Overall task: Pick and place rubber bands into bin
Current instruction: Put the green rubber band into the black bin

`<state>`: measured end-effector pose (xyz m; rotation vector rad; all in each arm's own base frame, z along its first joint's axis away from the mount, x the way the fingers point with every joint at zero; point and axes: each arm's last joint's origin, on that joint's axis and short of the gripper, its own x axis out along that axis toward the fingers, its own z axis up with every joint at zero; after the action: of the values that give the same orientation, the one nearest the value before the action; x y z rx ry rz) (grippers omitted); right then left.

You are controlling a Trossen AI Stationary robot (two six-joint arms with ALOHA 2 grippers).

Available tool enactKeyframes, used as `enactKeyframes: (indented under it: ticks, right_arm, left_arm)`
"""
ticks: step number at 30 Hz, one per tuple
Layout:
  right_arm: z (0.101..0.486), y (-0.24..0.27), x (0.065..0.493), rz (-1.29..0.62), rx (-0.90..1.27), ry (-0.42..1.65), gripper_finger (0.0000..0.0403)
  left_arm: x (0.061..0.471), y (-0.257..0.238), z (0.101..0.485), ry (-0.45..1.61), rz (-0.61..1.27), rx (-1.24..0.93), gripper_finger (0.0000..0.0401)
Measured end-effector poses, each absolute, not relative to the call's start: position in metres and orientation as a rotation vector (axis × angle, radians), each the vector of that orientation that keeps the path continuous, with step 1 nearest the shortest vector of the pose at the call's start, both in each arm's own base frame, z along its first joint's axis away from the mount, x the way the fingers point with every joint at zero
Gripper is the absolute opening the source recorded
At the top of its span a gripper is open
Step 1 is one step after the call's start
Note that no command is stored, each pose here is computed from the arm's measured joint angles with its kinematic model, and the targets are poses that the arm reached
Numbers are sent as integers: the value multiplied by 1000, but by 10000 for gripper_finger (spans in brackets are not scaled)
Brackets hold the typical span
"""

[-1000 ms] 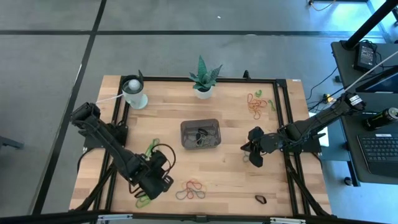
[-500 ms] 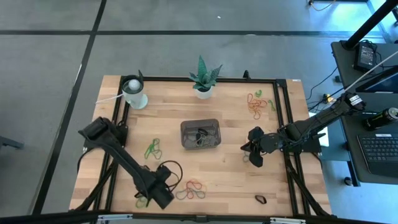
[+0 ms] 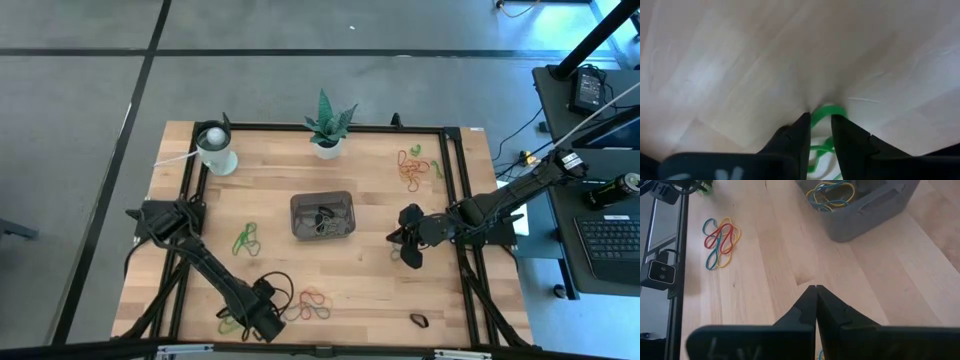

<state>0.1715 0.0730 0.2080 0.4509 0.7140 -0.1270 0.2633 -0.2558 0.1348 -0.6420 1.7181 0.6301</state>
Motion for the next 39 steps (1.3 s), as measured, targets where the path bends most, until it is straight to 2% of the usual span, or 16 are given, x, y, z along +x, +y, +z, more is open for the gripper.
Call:
enactKeyframes:
  ticks: [4, 8, 14, 17, 30, 39]
  right_arm:
    - [208, 73, 172, -127, 451, 714, 8]
    - [208, 73, 172, -127, 451, 714, 8]
    - [208, 73, 172, -127, 450, 714, 8]
    - [208, 73, 172, -127, 449, 715, 8]
    - [208, 73, 172, -126, 448, 715, 8]
    - [208, 73, 171, -126, 447, 715, 8]
  left_arm:
    - [264, -256, 133, 1728, 590, -606, 53]
    - [264, -254, 134, 1736, 568, -579, 9]
    - [266, -249, 137, 1732, 574, -582, 1]
    - [265, -241, 144, 1664, 626, -537, 1]
    - [259, -198, 218, 1342, 724, -506, 1]
    - [267, -137, 270, 1093, 717, -387, 1]
